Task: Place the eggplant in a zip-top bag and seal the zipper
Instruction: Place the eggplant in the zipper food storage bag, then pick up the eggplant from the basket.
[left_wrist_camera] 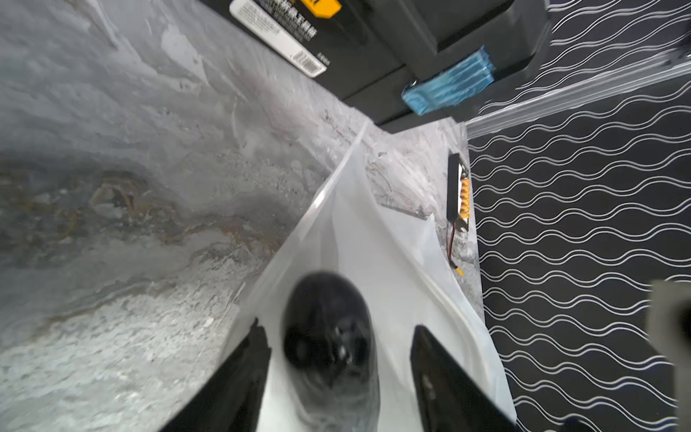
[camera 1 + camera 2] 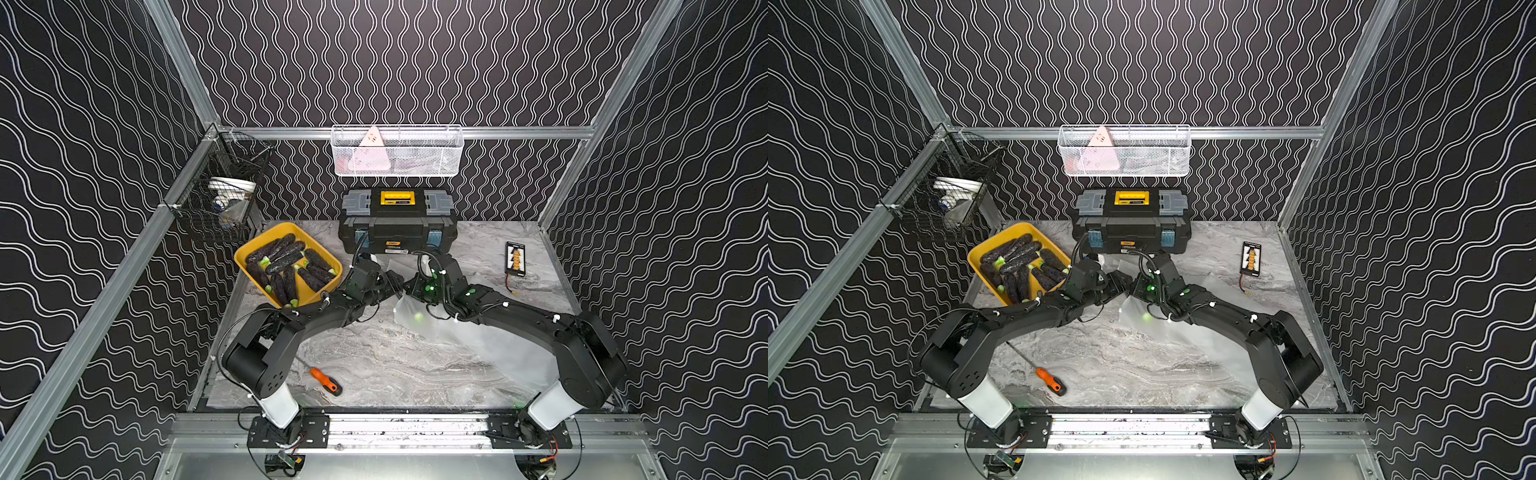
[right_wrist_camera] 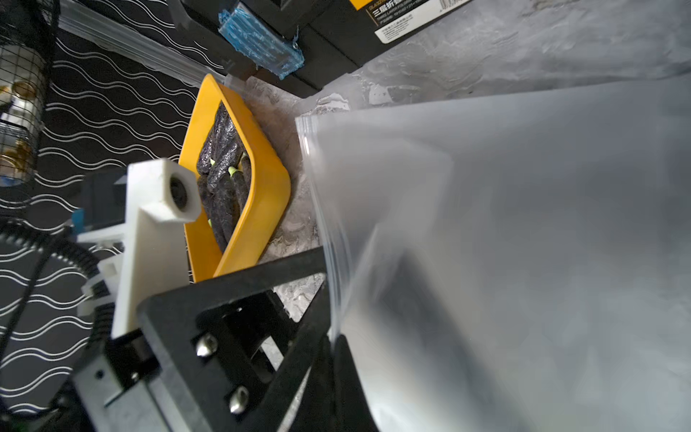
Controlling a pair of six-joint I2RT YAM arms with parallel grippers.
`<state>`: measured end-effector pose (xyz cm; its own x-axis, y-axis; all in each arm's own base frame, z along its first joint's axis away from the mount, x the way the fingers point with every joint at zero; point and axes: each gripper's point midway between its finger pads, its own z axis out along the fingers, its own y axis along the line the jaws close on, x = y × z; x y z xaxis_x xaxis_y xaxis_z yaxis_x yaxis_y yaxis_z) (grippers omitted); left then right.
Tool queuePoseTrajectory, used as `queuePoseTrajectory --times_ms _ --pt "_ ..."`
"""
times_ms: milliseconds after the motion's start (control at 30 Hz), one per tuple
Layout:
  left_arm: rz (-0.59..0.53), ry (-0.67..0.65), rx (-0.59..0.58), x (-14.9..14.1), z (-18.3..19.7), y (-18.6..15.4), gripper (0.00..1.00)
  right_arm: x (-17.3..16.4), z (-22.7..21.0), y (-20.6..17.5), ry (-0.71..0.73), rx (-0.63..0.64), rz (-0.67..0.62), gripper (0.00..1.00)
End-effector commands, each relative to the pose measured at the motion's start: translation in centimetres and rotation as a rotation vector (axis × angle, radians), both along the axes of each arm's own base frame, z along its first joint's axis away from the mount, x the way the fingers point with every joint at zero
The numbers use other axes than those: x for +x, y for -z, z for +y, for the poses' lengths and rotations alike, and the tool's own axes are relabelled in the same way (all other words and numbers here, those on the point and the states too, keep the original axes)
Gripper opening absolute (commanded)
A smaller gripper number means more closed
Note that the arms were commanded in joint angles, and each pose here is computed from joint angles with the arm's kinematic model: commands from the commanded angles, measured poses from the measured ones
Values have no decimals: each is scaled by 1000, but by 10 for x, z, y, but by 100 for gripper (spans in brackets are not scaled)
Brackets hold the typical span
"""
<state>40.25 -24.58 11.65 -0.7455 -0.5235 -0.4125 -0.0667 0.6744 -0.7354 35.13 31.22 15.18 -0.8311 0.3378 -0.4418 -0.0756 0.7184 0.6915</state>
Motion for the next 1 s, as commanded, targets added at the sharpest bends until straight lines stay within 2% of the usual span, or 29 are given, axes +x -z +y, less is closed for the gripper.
queuePoseTrajectory --times_ms 0,200,300,367,433,467,567,667,800,967 --pt "15 53 -17 -6 -7 -5 71 2 -3 -5 2 -25 -46 0" --pt "-26 12 13 0 16 -42 71 2 -7 3 7 -63 -44 0" --pt "-14 -83 191 2 58 -49 70 4 -7 4 0 -81 -47 0" --pt "1 -193 382 2 102 -53 70 4 -4 4 -12 -81 -48 0" --pt "22 -286 508 1 144 -52 70 2 -1 6 -24 -78 -45 0" --pt "47 -328 532 3 168 -50 70 1 0 8 -30 -79 -43 0" --pt "121 -422 526 8 224 -37 70 -2 7 11 -52 -76 -36 0" --pt "204 -466 477 12 260 -16 70 -4 14 14 -73 -74 -30 0" --pt "290 -477 382 21 279 12 71 -6 21 19 -96 -80 -23 0" --pt "344 -484 371 31 285 30 71 -6 26 23 -111 -85 -14 0"
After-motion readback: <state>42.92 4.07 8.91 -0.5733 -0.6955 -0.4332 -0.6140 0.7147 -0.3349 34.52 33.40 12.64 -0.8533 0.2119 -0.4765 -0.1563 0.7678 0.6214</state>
